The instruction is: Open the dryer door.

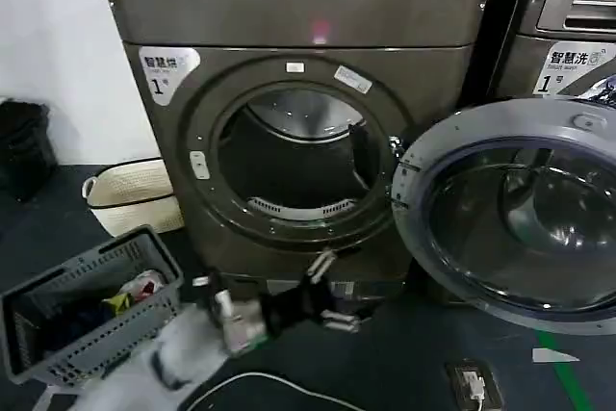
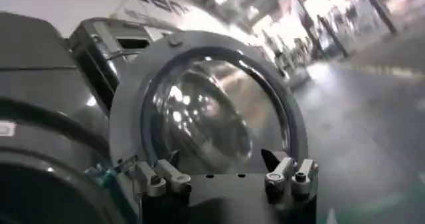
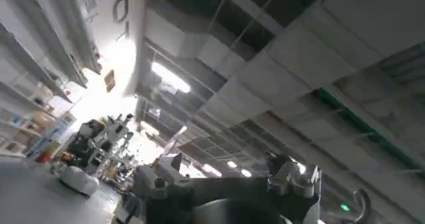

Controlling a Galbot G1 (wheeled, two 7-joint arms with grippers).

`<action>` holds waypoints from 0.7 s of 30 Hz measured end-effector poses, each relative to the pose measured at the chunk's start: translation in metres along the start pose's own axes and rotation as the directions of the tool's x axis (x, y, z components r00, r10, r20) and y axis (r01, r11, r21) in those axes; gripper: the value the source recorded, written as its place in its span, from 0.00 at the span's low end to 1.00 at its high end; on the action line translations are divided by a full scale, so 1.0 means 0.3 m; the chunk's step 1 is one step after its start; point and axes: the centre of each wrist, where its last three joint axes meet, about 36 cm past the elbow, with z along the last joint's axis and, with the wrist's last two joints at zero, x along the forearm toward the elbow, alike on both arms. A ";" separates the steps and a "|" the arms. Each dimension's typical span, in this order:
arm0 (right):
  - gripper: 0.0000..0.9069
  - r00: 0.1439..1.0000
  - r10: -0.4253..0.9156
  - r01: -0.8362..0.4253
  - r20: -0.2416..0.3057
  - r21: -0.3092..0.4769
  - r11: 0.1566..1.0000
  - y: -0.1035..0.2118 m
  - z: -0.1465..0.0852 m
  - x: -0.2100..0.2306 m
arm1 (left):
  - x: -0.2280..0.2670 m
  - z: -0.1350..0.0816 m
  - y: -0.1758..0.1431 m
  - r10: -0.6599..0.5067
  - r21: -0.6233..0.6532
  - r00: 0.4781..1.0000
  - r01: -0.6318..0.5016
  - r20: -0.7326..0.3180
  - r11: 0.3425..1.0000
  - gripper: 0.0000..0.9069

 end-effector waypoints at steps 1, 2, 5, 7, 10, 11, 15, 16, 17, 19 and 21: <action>1.00 1.000 -0.004 0.004 0.001 -0.004 1.000 0.008 0.000 -0.003 | 0.029 -0.007 0.009 0.004 -0.020 1.000 -0.004 -0.009 1.000 1.00; 1.00 1.000 -0.007 0.007 0.001 -0.006 1.000 0.013 0.001 -0.005 | 0.059 -0.011 0.020 0.007 -0.039 1.000 -0.008 -0.022 0.999 1.00; 1.00 1.000 -0.024 0.024 0.000 -0.015 1.000 0.036 0.000 -0.010 | 0.155 -0.014 0.062 0.018 -0.134 0.997 -0.028 -0.077 0.991 1.00; 1.00 0.999 -0.034 0.034 0.000 -0.023 0.999 0.056 -0.003 -0.012 | 0.219 -0.016 0.095 0.036 -0.216 0.993 -0.059 -0.113 0.975 1.00; 1.00 0.999 -0.050 0.050 0.001 -0.036 0.998 0.090 -0.010 -0.014 | 0.307 -0.015 0.129 0.084 -0.321 0.982 -0.136 -0.171 0.937 1.00; 1.00 0.998 -0.055 0.055 0.000 -0.040 0.998 0.103 -0.012 -0.014 | 0.333 -0.016 0.139 0.106 -0.355 0.977 -0.167 -0.186 0.920 1.00; 1.00 0.997 -0.077 0.077 0.001 -0.053 0.996 0.137 -0.017 -0.012 | 0.439 -0.010 0.191 0.224 -0.471 0.942 -0.320 -0.250 0.822 1.00; 1.00 0.996 -0.085 0.085 0.002 -0.056 0.995 0.145 -0.018 -0.010 | 0.462 -0.010 0.208 0.245 -0.498 0.933 -0.350 -0.265 0.794 1.00; 1.00 0.996 -0.093 0.093 0.003 -0.061 0.994 0.153 -0.020 -0.008 | 0.486 -0.010 0.228 0.268 -0.525 0.920 -0.384 -0.285 0.759 1.00; 1.00 0.994 -0.108 0.108 0.006 -0.071 0.992 0.167 -0.025 -0.001 | 0.534 -0.008 0.272 0.302 -0.570 0.890 -0.451 -0.341 0.686 1.00; 1.00 0.992 -0.123 0.123 0.005 -0.088 0.988 0.180 -0.026 0.012 | 0.581 -0.010 0.321 0.326 -0.608 0.854 -0.519 -0.406 0.601 1.00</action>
